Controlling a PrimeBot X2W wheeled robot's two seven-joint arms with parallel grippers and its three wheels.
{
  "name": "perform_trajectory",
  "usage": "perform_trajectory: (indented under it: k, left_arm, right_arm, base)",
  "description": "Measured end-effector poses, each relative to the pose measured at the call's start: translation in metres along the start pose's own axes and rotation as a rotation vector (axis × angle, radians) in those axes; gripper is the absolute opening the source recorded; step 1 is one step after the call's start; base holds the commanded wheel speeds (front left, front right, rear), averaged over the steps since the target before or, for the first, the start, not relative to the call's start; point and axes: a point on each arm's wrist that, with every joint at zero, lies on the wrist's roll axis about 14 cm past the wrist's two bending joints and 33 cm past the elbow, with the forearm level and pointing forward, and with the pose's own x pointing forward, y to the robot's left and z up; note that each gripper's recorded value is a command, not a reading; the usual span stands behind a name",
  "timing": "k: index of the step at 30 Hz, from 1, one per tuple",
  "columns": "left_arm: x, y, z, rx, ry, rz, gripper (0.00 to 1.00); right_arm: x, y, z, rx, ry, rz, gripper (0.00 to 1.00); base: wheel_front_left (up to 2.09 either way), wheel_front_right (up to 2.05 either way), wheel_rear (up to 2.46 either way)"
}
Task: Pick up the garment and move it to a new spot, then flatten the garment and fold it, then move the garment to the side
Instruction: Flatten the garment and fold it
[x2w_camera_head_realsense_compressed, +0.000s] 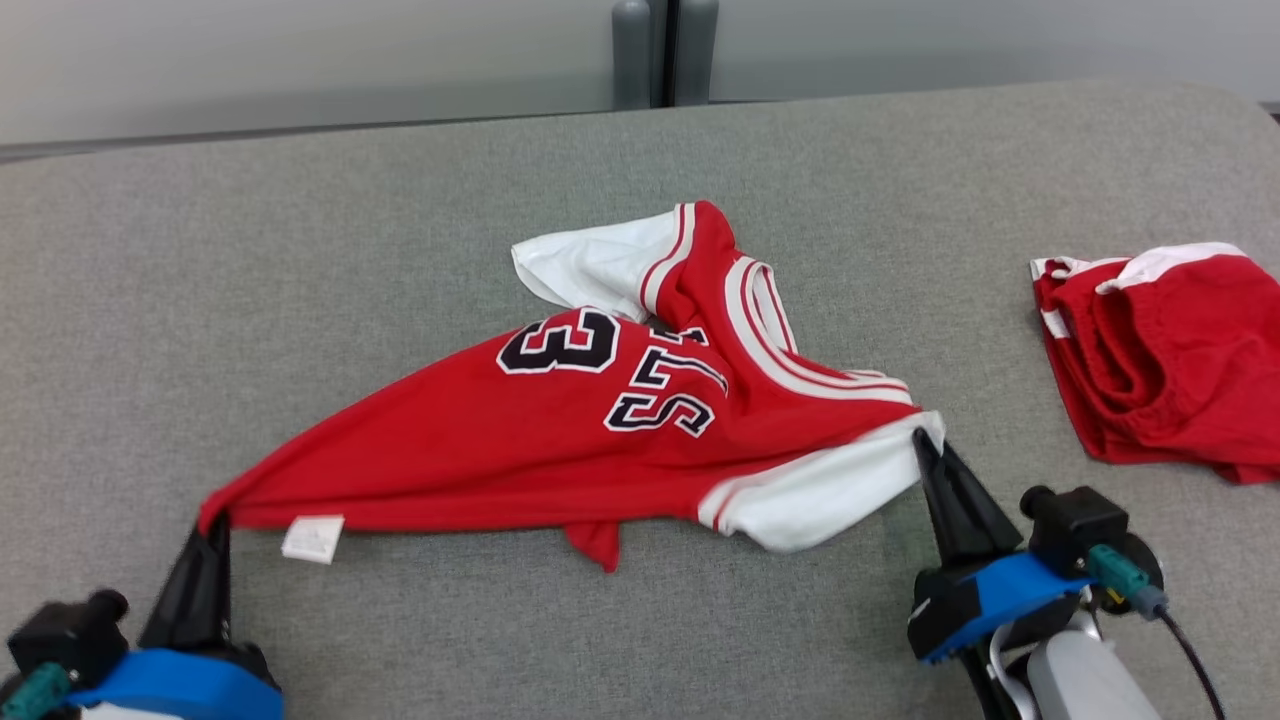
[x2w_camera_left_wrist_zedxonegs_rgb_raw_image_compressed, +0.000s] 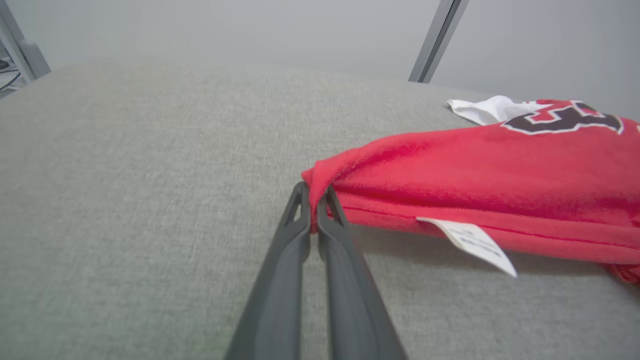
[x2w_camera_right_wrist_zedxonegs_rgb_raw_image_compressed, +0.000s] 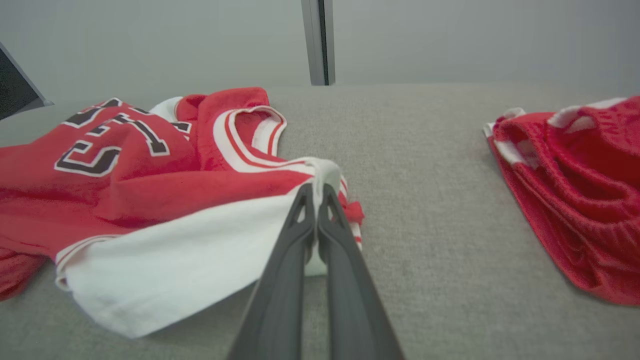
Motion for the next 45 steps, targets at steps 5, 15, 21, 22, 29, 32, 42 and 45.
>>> perform_trajectory:
  k: [5,15,21,22,29,32,42,45]
  left_arm:
    - [0.006,-0.003,0.071,0.055,-0.200,-0.028,0.00]
    - [-0.002,-0.024,0.225,0.216,-0.566,-0.118,0.00]
    - [0.010,-0.021,0.288,0.251,-0.681,-0.119,0.00]
    - [0.015,-0.023,0.295,0.267,-0.690,-0.126,0.00]
    - [0.061,-0.013,0.332,0.295,-0.718,-0.126,0.00]
    - [0.080,-0.007,0.346,0.338,-0.732,-0.110,0.00]
    - [0.106,0.002,0.386,0.336,-0.849,-0.074,0.00]
    - [0.110,0.001,0.386,0.318,-0.864,-0.079,0.00]
  right_arm:
    - [0.009,0.009,0.081,-0.020,-0.237,0.029,0.00]
    - [-0.004,0.031,0.264,-0.120,-0.718,0.079,0.00]
    - [0.005,0.044,0.323,-0.231,-0.839,0.091,0.00]
    - [0.010,0.045,0.329,-0.236,-0.848,0.093,0.00]
    - [0.057,0.049,0.360,-0.339,-0.883,0.086,0.00]
    - [0.077,0.051,0.375,-0.406,-0.906,0.068,0.00]
    - [0.090,0.037,0.437,-0.459,-1.089,-0.040,0.00]
    - [0.096,0.025,0.431,-0.447,-1.075,-0.067,0.00]
  base:
    - [0.00,0.00,0.00]
    - [0.00,0.00,0.00]
    - [0.00,0.00,0.00]
    - [0.00,0.00,0.00]
    - [0.00,0.00,0.00]
    - [0.00,0.00,0.00]
    - [0.00,0.00,0.00]
    - [0.00,0.00,0.00]
